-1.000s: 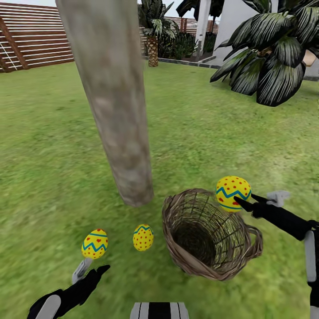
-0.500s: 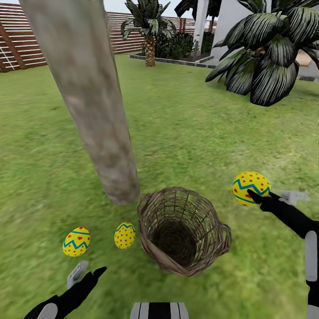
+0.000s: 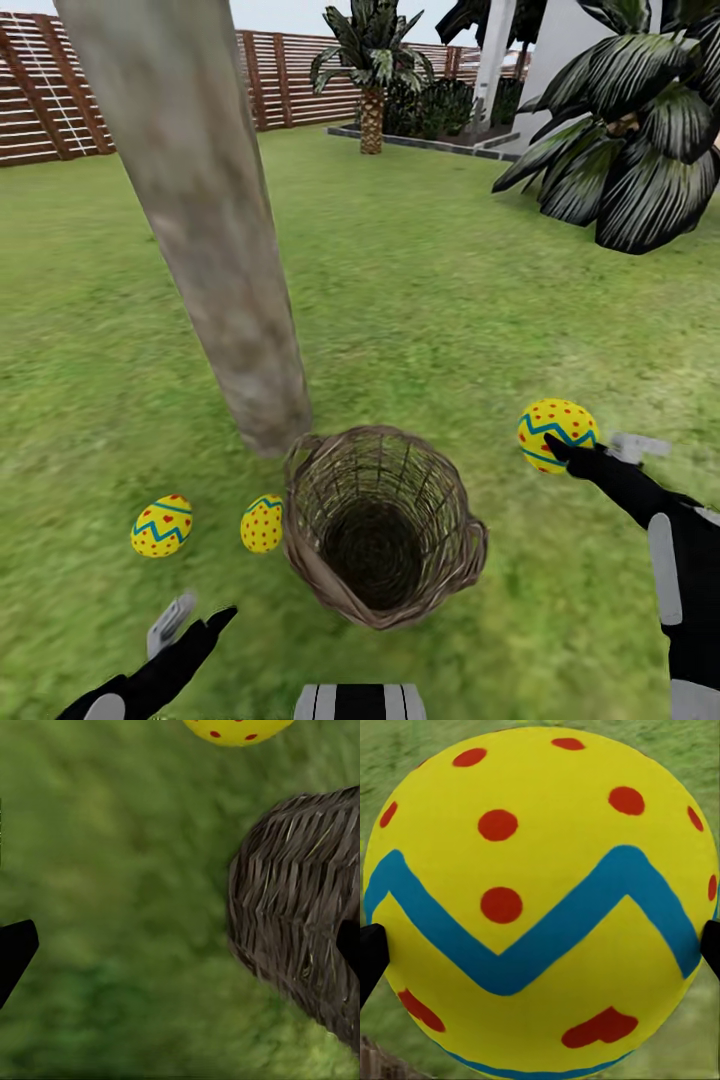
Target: Take the three Easter eggs out of the wicker basket on the lawn in the garden, then place them on the lawn next to a single tree (choose any tree) so that all three eggs are next to the same tree and none are left in the basket.
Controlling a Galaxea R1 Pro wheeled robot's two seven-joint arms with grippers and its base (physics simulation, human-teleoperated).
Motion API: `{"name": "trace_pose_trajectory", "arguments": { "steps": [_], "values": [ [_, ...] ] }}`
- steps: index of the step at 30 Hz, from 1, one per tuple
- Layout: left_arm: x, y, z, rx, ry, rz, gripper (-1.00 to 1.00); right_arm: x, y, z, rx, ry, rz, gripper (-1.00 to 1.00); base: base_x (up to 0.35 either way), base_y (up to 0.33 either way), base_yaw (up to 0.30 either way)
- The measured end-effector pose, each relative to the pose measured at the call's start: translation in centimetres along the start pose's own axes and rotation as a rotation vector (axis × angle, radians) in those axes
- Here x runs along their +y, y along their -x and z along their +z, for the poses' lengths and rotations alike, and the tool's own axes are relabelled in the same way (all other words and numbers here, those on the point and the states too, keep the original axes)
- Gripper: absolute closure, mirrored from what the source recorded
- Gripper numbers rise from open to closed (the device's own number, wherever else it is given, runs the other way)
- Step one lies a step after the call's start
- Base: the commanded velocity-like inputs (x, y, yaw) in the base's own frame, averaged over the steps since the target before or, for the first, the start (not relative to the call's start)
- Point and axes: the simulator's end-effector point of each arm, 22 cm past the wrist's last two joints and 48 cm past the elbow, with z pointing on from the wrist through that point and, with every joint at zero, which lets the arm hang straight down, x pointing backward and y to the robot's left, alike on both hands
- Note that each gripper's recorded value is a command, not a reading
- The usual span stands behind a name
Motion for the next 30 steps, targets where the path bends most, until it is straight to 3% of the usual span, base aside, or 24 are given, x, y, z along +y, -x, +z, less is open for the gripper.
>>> {"name": "trace_pose_trajectory", "arguments": {
  "steps": [5,9,19,24,30],
  "values": [
    [1.4,-0.2,-1.5,-0.014,0.019,0.000,-1.00,1.0,-3.1,2.8,0.084,-0.005,0.007,1.00,0.000,-0.327,0.219],
    [3.5,0.9,-3.0,-0.076,0.045,-0.033,-1.00,2.0,-4.3,4.3,0.104,0.014,0.000,1.00,0.000,-0.328,0.222],
    [6.1,1.7,-6.2,-0.146,0.091,-0.044,-1.00,2.5,-3.9,4.3,0.093,0.025,-0.006,1.00,0.000,-0.309,0.207],
    [5.8,2.0,-6.8,-0.159,0.070,-0.071,-1.00,4.7,-2.6,3.8,0.079,0.065,-0.038,1.00,0.000,-0.042,0.127],
    [5.8,3.4,-7.8,-0.199,0.057,-0.092,-1.00,5.6,-0.2,2.7,0.036,0.080,-0.054,1.00,0.000,-0.003,0.084]
  ]
}}
